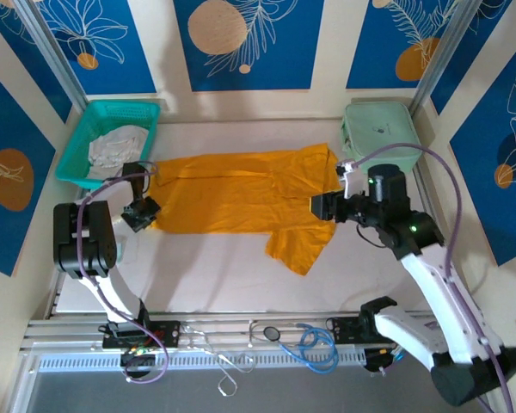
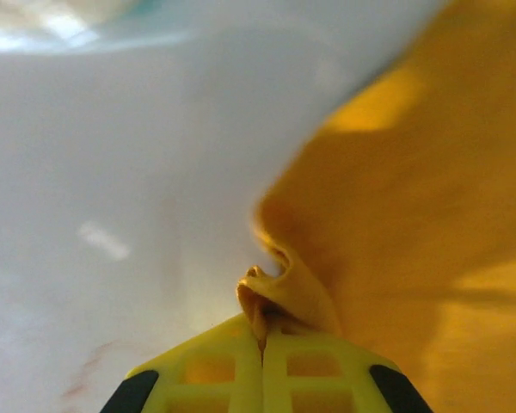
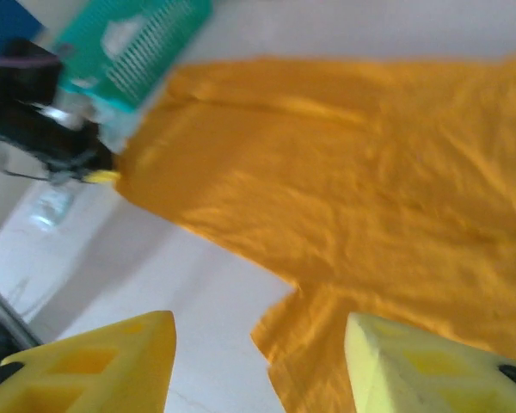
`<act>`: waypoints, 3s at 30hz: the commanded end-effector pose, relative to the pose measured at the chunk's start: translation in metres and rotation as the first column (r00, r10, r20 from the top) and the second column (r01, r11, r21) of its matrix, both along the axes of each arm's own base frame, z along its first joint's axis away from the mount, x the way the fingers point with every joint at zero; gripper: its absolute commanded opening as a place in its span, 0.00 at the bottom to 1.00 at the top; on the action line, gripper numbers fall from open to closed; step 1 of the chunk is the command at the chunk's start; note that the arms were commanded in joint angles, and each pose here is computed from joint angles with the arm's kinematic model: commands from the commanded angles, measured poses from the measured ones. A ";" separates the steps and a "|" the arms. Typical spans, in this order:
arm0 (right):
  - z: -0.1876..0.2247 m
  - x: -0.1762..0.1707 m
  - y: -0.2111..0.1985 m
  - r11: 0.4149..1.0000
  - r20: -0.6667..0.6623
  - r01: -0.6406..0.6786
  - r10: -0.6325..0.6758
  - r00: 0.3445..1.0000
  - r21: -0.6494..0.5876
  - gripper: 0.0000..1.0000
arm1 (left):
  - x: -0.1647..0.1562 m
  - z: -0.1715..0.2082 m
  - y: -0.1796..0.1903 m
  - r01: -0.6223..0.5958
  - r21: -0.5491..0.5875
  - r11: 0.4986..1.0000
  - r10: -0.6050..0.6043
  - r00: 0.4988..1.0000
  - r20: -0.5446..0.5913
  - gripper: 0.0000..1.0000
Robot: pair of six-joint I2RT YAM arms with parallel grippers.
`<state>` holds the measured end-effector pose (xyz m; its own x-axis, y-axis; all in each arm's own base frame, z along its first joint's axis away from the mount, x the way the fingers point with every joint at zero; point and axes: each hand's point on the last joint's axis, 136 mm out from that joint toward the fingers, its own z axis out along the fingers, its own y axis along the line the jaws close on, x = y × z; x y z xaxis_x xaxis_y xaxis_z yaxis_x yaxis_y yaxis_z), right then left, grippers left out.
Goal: Fold and stack the t-shirts
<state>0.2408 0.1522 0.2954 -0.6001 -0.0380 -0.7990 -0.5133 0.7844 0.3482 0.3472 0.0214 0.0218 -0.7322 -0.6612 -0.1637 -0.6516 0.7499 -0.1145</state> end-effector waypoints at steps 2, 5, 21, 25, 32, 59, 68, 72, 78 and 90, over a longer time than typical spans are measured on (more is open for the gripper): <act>0.015 -0.042 0.025 0.930 0.186 -0.327 0.356 0.916 -0.170 0.62 | 0.037 0.025 -0.019 0.106 -0.038 0.994 -0.097 0.977 0.190 0.00; -0.019 -0.049 0.020 0.846 0.145 -0.363 0.447 0.883 -0.391 0.64 | 0.038 0.032 -0.019 0.132 -0.026 0.991 -0.124 0.972 0.200 0.00; -0.224 -0.083 0.008 0.138 -0.419 -0.655 0.668 0.615 -0.743 0.64 | 0.023 0.059 -0.025 0.207 -0.017 0.978 -0.196 0.948 0.252 0.00; -0.239 -0.069 0.014 0.111 -0.459 -0.668 0.643 0.613 -0.736 0.61 | 0.021 0.066 -0.027 0.219 -0.017 0.976 -0.206 0.940 0.273 0.00; -0.263 -0.069 0.014 0.043 -0.537 -0.705 0.616 0.576 -0.708 0.58 | 0.019 0.072 -0.032 0.235 -0.036 0.971 -0.214 0.931 0.296 0.00; -0.232 -0.079 -0.029 0.006 -0.573 -0.661 0.492 0.655 -0.750 0.00 | 0.002 0.053 -0.026 0.241 -0.007 0.970 -0.233 0.945 0.227 0.00; -0.196 -0.123 -0.078 -0.006 -0.585 -0.634 0.394 0.709 -0.773 0.00 | -0.035 0.060 -0.022 0.226 0.012 0.974 -0.224 0.956 0.191 0.00; -0.195 -0.138 -0.081 -0.005 -0.586 -0.643 0.416 0.695 -0.766 0.00 | -0.056 0.068 -0.022 0.194 0.016 0.981 -0.194 0.963 0.185 0.00; -0.188 -0.138 -0.077 0.027 -0.523 -0.607 0.477 0.706 -0.794 0.00 | -0.076 0.093 -0.020 0.157 0.043 0.987 -0.163 0.962 0.220 0.00; -0.160 -0.049 -0.040 0.159 -0.291 -0.401 0.462 0.838 -0.902 0.00 | -0.056 0.085 -0.030 0.176 0.031 0.984 -0.178 0.966 0.189 0.00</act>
